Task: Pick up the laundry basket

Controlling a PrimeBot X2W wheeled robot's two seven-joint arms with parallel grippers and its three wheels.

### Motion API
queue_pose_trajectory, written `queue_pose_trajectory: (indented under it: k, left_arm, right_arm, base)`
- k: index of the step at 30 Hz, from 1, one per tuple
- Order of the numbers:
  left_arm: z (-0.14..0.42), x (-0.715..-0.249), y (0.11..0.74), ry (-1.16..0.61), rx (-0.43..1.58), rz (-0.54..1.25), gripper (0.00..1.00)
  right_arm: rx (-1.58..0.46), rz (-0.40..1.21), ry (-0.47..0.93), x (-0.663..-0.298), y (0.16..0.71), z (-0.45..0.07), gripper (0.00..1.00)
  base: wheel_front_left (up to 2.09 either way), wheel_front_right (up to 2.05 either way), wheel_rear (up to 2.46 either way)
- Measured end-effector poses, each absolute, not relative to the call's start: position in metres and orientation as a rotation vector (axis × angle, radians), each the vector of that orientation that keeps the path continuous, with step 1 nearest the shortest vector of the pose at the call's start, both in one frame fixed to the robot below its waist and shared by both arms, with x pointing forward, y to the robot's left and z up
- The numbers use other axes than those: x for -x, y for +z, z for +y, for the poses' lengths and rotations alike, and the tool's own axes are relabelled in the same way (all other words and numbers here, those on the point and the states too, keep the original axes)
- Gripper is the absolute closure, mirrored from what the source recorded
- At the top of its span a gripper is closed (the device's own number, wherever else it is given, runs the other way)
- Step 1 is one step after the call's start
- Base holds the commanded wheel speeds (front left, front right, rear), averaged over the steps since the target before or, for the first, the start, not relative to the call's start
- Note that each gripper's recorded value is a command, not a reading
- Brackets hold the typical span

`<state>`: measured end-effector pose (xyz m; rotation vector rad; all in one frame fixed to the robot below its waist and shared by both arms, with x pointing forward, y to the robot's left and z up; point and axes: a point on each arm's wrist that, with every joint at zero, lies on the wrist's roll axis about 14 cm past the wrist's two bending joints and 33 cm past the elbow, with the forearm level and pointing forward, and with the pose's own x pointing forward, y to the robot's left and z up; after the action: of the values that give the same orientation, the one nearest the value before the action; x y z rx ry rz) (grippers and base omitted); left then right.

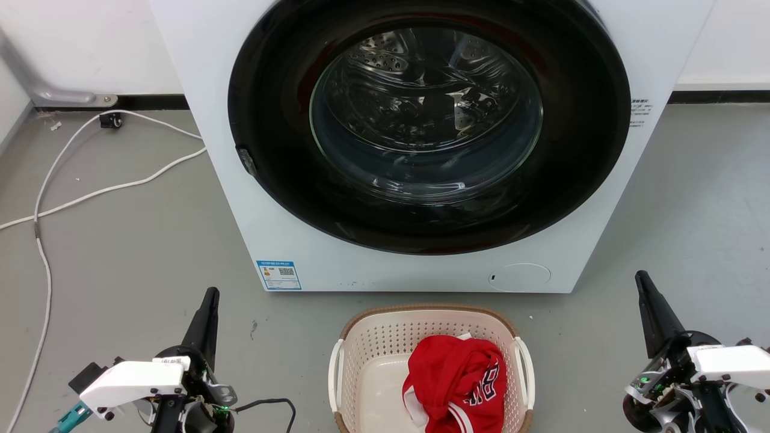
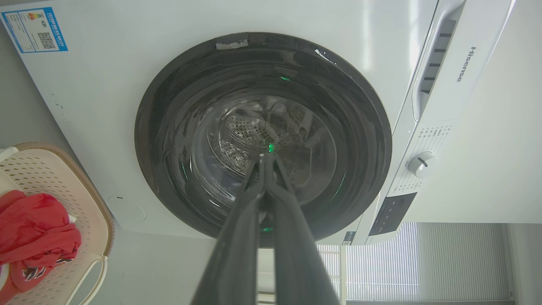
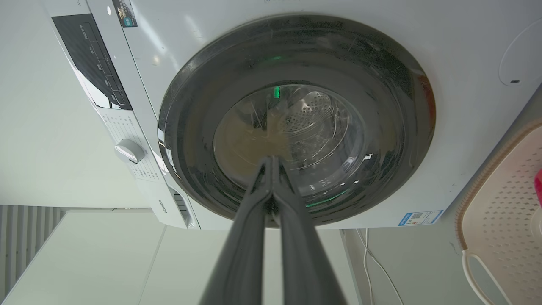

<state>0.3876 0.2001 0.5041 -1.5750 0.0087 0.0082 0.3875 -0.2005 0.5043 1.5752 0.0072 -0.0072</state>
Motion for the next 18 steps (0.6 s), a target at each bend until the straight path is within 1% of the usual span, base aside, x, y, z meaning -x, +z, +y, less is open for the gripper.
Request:
queue_pose_trajectory:
  k: [9,10,11,12,13,18]
  left_arm:
    - [0.2,-0.388,0.504,0.008,1.575,0.009,1.0]
    - [0.2,-0.387,0.503,0.01,1.576,0.011,0.0]
    - [0.2,-0.386,0.5,0.018,1.577,0.019,1.0]
    - [0.199,-0.384,0.494,0.031,1.579,0.032,1.0]
    - [0.199,-0.381,0.488,0.047,1.582,0.047,0.0]
    - [0.196,-0.377,0.484,0.058,1.57,0.053,0.0]
  right_arm:
    - [-1.575,0.007,-0.007,-0.388,0.504,-0.2,1.0]
    - [-1.576,0.009,-0.009,-0.387,0.504,-0.2,0.0]
    - [-1.576,0.017,-0.018,-0.386,0.5,-0.201,1.0]
    - [-1.578,0.03,-0.031,-0.383,0.494,-0.201,1.0]
    - [-1.579,0.044,-0.047,-0.38,0.488,-0.201,0.0]
    - [-1.568,0.047,-0.07,-0.376,0.483,-0.201,0.0]
  base:
    - [0.0,0.0,0.0]
    - [0.0,0.0,0.0]
    - [0.0,0.0,0.0]
    - [0.0,0.0,0.0]
    - [0.0,0.0,0.0]
    - [0.0,0.0,0.0]
